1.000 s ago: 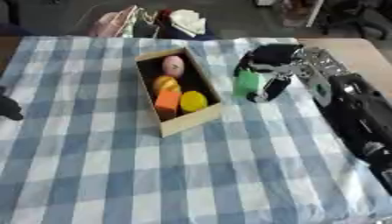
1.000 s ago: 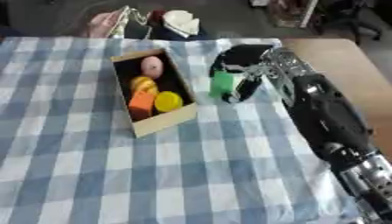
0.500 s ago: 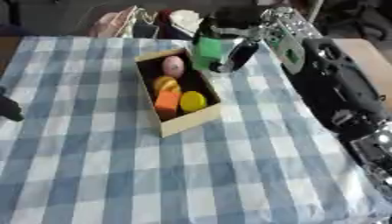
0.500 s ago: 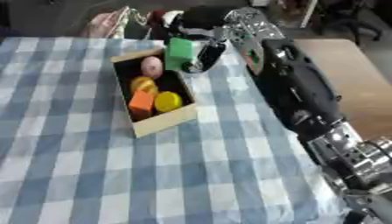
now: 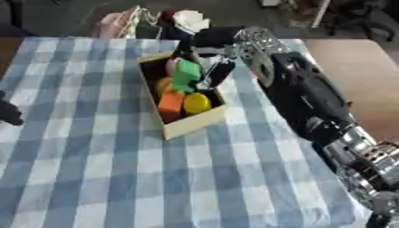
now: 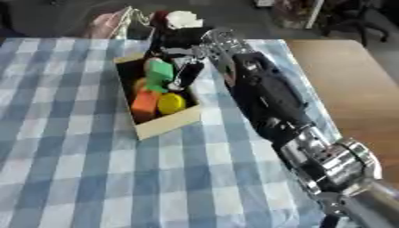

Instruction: Pick up objects on the table and place them in the box.

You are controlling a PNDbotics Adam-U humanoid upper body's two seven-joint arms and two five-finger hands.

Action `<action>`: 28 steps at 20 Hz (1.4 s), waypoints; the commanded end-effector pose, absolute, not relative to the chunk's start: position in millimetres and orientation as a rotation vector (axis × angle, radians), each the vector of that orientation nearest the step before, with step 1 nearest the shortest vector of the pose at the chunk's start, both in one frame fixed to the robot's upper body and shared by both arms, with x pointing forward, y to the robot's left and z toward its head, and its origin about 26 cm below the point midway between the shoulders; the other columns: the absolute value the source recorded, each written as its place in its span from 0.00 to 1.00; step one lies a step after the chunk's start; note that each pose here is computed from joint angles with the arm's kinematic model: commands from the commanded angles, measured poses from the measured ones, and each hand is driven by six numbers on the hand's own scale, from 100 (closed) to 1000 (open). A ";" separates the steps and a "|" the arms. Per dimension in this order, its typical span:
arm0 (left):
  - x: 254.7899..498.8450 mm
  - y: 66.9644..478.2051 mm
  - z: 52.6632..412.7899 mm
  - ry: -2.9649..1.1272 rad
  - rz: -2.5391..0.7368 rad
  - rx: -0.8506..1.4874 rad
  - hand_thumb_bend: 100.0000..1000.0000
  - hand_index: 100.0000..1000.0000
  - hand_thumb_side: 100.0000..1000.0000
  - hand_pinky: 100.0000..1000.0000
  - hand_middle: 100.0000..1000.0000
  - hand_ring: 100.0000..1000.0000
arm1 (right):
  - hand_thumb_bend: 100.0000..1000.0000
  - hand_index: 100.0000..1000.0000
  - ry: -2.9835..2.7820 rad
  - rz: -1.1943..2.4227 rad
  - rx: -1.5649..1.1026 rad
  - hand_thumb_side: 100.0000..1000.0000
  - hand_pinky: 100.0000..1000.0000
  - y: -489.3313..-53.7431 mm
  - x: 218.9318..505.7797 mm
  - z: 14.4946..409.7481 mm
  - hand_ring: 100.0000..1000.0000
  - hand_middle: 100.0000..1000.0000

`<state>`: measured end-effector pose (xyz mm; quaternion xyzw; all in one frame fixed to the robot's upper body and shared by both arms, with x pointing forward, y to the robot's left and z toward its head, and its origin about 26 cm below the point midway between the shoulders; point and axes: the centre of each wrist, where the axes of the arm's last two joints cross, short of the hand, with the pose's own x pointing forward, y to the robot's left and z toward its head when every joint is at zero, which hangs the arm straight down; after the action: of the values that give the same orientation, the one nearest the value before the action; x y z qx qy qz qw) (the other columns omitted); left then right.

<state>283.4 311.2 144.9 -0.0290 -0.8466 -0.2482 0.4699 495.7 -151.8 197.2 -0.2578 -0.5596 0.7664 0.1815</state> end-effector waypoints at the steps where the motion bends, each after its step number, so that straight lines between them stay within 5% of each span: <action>1: 283.0 311.2 150.7 -2.090 -0.625 -0.070 0.00 0.77 0.57 0.75 0.56 0.55 | 0.29 0.94 -1.586 2.157 -0.821 0.51 0.78 -154.3 498.1 212.1 0.78 0.90; 10: 282.6 312.6 150.0 -2.088 -0.613 -0.061 0.00 0.77 0.57 0.75 0.56 0.55 | 0.01 0.93 -1.868 1.942 -0.737 0.25 0.74 -181.6 488.0 228.2 0.71 0.81; 16: 282.9 314.0 150.0 -2.090 -0.595 -0.048 0.00 0.77 0.57 0.75 0.56 0.55 | 0.00 0.91 -2.118 1.656 -0.548 0.18 0.71 -209.7 460.1 243.9 0.65 0.75; 22: 283.2 315.5 149.4 -2.091 -0.579 -0.031 0.00 0.77 0.57 0.75 0.56 0.54 | 0.00 0.90 -2.268 1.258 -0.331 0.23 0.67 -237.2 420.8 235.1 0.59 0.70; 28: 284.3 315.5 147.6 -2.090 -0.563 -0.027 0.00 0.77 0.57 0.75 0.55 0.54 | 0.00 0.87 -2.330 0.896 -0.118 0.39 0.65 -251.0 381.7 211.0 0.55 0.65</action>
<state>284.6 313.3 141.4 -0.0194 -0.8483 -0.2276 0.4777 388.2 -248.2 191.0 -0.0494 -0.8690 0.3600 0.3359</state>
